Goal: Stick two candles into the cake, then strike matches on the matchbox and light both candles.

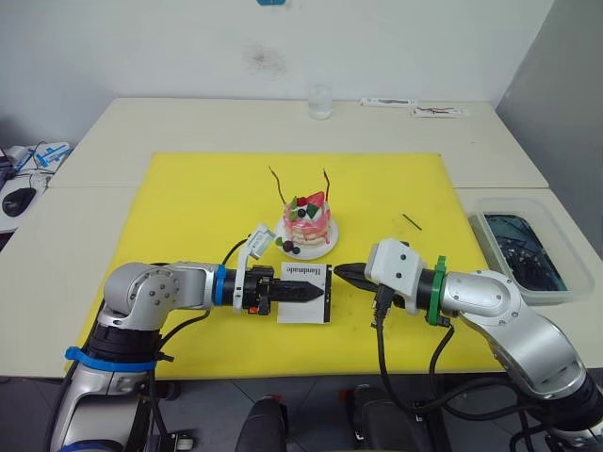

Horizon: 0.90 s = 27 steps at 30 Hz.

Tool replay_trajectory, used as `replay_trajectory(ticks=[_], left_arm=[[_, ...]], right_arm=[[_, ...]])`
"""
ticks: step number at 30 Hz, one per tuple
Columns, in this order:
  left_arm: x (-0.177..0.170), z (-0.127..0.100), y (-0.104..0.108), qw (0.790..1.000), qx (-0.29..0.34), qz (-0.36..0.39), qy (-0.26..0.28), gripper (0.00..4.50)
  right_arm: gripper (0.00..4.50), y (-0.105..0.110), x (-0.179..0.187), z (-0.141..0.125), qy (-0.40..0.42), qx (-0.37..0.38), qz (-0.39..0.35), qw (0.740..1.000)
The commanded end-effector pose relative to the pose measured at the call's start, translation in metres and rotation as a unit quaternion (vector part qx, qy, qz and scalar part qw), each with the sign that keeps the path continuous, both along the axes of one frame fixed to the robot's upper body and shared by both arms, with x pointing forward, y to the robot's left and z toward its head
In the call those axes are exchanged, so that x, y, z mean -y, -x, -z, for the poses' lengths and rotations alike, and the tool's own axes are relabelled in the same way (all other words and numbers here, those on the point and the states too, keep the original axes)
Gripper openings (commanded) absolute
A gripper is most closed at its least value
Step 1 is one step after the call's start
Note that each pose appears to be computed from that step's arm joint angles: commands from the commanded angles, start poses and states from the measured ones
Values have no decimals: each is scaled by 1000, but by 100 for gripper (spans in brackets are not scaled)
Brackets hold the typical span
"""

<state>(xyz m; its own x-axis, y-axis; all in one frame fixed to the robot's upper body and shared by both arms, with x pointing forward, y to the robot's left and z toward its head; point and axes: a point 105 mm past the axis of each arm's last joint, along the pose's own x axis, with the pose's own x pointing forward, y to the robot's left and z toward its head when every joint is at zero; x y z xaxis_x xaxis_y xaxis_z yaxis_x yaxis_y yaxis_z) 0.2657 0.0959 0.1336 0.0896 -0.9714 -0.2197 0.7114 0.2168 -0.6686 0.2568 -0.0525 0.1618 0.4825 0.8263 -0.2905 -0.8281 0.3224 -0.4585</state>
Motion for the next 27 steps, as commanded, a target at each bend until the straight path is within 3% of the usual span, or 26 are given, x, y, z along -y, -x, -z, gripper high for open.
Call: replay_trajectory(ticks=[1,15,27], left_arm=[[3,-7,2,1000,18,12,4,0],[8,-10,0,998,64,20,4,0],[9,-19,-2,995,93,22,9,0]], right_arm=[[4,0,-3,-8,-5,26,-3,1000],[4,-3,-1,3,36,24,-38,998],[4,9,-6,15,64,11,-89,994]])
